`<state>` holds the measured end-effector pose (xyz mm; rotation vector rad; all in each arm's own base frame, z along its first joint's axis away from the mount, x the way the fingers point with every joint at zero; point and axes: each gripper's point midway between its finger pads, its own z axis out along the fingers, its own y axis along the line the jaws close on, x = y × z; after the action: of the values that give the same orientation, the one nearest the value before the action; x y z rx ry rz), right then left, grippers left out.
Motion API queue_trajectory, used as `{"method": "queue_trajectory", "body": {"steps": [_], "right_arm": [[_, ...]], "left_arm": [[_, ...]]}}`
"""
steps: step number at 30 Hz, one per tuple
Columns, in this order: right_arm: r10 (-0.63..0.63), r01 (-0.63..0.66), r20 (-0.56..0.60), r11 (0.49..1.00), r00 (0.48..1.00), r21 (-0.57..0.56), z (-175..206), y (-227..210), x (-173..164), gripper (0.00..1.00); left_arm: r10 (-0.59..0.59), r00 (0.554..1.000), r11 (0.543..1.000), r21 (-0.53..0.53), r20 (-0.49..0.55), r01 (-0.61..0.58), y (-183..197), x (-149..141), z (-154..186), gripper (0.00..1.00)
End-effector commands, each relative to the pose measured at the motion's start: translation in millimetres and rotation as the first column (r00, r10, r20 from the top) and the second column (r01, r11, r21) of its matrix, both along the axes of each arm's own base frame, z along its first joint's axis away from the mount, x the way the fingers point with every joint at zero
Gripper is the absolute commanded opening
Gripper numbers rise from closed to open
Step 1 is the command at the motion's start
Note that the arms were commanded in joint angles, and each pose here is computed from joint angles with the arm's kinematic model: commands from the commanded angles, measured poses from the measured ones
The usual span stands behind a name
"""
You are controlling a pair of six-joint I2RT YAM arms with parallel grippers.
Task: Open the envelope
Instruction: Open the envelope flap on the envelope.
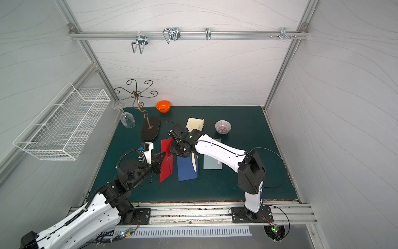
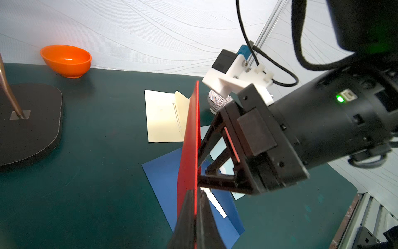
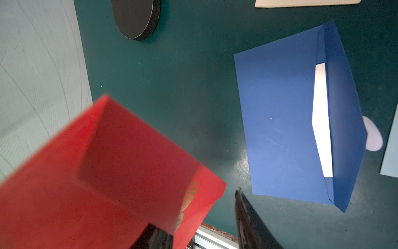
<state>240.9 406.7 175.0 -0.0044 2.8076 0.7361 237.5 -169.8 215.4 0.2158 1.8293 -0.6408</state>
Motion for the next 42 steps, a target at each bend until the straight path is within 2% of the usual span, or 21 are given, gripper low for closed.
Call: {"method": "queue_trajectory", "body": {"steps": [1,13,19,33,42], "right_arm": [[-0.020,0.019,-0.015,0.998,1.000,-0.061,-11,-17,1,0.46],[-0.020,0.020,0.009,0.998,1.000,-0.064,-8,-22,7,0.47],[-0.006,0.008,0.032,0.999,0.999,-0.042,-9,-32,15,0.50],[0.159,-0.163,0.042,0.979,0.986,0.120,0,-31,15,0.52],[0.178,-0.196,0.107,0.960,0.978,0.198,16,-38,19,0.53]], "left_arm": [[0.008,0.994,0.997,-0.074,0.113,0.001,-1,2,44,0.00],[-0.003,0.994,0.998,-0.062,0.109,0.009,0,-1,42,0.00],[-0.062,0.991,0.995,-0.068,0.121,0.070,-8,-8,40,0.00],[-0.073,0.994,0.987,-0.138,0.084,0.085,-11,-11,45,0.00],[-0.065,0.996,0.984,-0.160,0.061,0.074,-11,-10,44,0.00]]}}
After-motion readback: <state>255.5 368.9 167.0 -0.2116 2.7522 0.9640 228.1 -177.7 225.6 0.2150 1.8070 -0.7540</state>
